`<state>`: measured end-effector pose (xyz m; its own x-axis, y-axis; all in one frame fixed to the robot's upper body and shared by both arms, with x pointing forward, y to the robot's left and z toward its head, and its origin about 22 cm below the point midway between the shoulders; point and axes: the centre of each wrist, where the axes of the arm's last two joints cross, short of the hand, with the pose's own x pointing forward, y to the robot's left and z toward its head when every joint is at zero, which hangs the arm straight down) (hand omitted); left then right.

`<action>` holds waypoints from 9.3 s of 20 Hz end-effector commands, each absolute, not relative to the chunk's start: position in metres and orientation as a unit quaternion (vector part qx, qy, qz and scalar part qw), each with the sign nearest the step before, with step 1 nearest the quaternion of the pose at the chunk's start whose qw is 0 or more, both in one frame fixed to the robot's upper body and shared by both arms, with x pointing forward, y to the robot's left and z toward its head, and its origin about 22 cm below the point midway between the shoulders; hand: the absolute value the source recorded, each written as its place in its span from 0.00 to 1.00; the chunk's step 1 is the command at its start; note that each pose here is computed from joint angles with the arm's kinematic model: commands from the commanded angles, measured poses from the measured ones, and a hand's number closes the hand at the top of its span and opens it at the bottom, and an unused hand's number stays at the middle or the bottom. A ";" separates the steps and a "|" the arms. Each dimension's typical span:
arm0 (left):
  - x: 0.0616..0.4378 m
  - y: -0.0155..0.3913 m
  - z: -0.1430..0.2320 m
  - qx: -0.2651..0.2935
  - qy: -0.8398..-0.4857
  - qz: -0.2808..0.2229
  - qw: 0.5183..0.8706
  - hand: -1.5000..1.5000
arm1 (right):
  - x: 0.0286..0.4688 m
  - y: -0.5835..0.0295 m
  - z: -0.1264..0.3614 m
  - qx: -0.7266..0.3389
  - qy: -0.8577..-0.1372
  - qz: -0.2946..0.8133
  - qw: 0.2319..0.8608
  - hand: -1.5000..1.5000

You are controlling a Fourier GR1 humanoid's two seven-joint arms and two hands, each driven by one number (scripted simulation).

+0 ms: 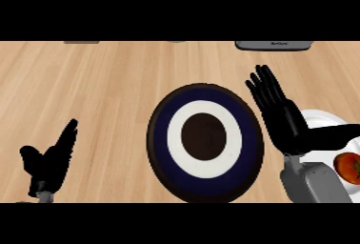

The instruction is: Pick the tomato from the plate and place it in the plate

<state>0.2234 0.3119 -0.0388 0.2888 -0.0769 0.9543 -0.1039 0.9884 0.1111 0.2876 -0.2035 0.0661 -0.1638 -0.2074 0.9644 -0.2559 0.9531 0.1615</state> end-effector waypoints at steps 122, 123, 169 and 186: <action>0.221 0.248 -0.035 0.011 -0.552 0.011 0.833 0.50 | 0.091 -0.062 0.024 -0.324 -0.797 -0.036 0.508 1.00; 0.223 0.253 -0.029 0.014 -0.558 0.015 0.830 0.50 | 0.091 -0.061 0.018 -0.331 -0.793 -0.036 0.509 1.00; 0.222 0.234 -0.037 -0.001 -0.560 0.008 0.829 0.50 | 0.236 -0.170 0.020 -0.241 -0.766 -0.147 0.578 0.00; 0.221 0.233 -0.032 0.008 -0.558 0.006 0.830 0.50 | 0.082 -0.225 -0.032 -0.176 -0.779 -0.020 0.601 0.00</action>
